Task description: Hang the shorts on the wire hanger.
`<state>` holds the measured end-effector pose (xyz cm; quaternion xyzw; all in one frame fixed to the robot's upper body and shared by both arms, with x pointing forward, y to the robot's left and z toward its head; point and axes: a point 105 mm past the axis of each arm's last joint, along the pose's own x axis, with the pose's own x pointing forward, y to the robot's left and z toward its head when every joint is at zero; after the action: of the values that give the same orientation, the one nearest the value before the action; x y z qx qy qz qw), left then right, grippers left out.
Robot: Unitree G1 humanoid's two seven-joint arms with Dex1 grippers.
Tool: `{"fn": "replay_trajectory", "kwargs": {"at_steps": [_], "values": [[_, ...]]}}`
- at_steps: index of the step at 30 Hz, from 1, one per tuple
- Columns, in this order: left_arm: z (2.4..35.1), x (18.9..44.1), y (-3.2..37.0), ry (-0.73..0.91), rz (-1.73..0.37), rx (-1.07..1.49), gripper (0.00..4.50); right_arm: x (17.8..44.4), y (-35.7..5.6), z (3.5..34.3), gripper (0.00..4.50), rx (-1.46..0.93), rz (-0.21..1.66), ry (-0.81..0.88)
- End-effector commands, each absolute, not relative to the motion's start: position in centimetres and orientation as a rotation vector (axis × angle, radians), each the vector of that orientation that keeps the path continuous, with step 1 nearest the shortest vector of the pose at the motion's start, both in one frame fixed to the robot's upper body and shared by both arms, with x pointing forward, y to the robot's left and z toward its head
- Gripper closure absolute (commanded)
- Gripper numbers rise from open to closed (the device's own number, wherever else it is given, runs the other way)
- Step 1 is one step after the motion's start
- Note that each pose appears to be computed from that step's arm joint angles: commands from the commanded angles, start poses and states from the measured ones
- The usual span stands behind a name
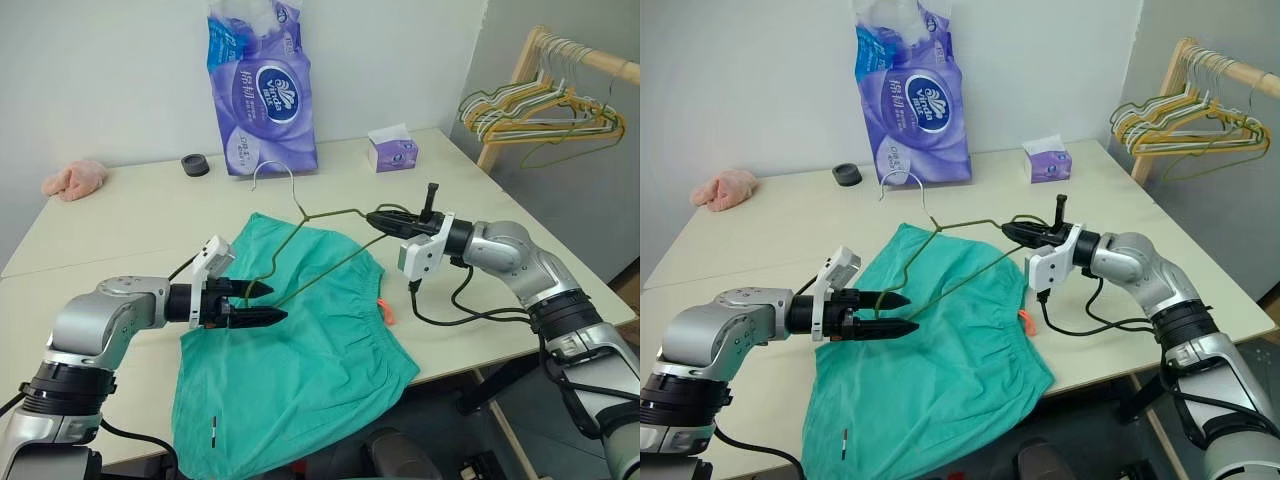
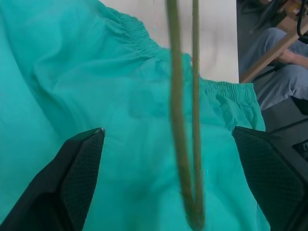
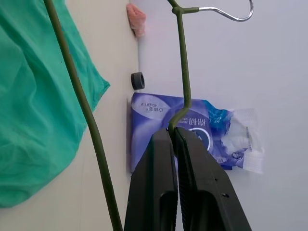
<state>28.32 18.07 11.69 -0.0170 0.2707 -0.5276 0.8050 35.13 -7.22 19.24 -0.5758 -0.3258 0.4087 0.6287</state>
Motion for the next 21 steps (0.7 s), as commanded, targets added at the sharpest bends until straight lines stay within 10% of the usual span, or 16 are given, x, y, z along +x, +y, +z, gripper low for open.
{"fn": "replay_trajectory", "kwargs": {"at_steps": [1,10,16,21], "values": [[12.2,28.3,17.8,0.551,-1.149,-0.014,1.52,34.8,-7.1,21.5,4.5,-1.272,0.888,-0.815],[12.1,28.4,17.5,0.533,-1.148,-0.021,4.38,34.3,-6.8,21.1,4.5,-1.282,0.914,-0.813],[12.1,28.5,17.5,0.526,-1.137,-0.02,4.47,33.7,-6.9,19.2,4.5,-1.373,0.98,-0.786],[12.0,28.7,17.6,0.52,-1.111,-0.01,4.5,33.3,-7.0,19.5,3.11,-1.342,0.992,-0.783]]}}
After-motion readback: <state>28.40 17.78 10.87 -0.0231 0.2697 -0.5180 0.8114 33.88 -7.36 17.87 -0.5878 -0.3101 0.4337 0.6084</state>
